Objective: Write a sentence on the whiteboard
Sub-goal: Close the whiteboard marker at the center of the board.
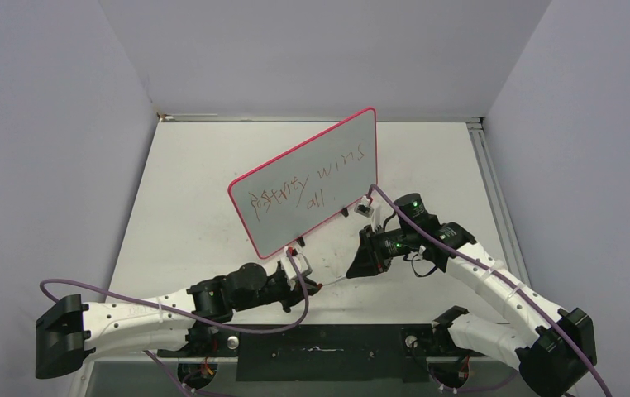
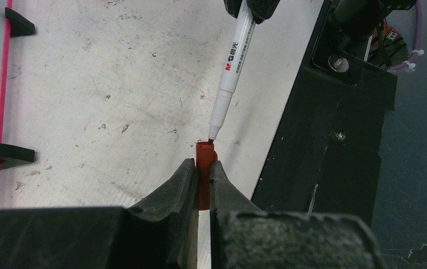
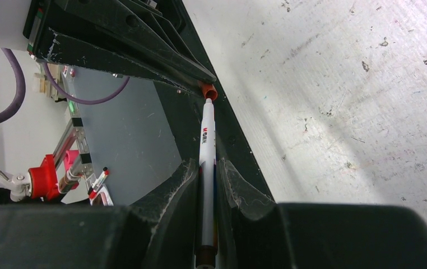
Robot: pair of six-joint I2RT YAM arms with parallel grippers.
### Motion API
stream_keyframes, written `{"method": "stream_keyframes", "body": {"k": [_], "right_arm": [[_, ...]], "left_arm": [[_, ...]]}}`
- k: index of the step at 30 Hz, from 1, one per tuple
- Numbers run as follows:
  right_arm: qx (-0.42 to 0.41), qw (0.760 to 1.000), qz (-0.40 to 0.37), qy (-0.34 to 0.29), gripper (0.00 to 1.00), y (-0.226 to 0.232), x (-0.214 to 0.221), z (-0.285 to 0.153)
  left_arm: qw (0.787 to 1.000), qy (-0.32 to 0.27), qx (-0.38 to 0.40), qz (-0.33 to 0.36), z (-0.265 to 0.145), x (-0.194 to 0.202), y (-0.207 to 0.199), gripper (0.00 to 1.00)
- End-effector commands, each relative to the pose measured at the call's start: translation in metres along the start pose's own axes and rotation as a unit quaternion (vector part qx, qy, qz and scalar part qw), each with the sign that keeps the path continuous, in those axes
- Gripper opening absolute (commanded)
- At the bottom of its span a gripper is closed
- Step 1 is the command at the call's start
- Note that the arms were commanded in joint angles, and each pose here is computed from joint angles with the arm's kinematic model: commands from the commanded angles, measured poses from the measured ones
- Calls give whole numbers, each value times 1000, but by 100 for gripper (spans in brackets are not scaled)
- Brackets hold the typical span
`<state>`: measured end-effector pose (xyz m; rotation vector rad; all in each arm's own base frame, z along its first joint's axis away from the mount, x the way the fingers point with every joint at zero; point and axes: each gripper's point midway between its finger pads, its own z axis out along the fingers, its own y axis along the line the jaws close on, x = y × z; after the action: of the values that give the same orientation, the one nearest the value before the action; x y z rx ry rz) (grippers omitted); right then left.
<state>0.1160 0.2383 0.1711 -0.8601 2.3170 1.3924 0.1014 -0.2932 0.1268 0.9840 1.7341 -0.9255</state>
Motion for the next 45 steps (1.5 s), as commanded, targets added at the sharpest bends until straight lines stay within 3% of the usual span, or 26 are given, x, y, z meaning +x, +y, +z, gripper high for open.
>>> {"method": "stream_keyframes", "body": {"k": [1,28,37,45], "right_arm": [[-27,999,-30,-13,5,13,-14,0],[-94,995,-13,24,5,28,1,14],[-121,991,-15,56,5,43,14,25],[-141,990,-21,21,5,50,7,33]], "left_arm": [[999,-43,18,3,0,-24,-8,0],[996,-63,57,19,-18,-47,-37,0],[993,-73,75,47,-23,-79,-48,0],[992,-60,81,74,-24,-95,-52,0]]}}
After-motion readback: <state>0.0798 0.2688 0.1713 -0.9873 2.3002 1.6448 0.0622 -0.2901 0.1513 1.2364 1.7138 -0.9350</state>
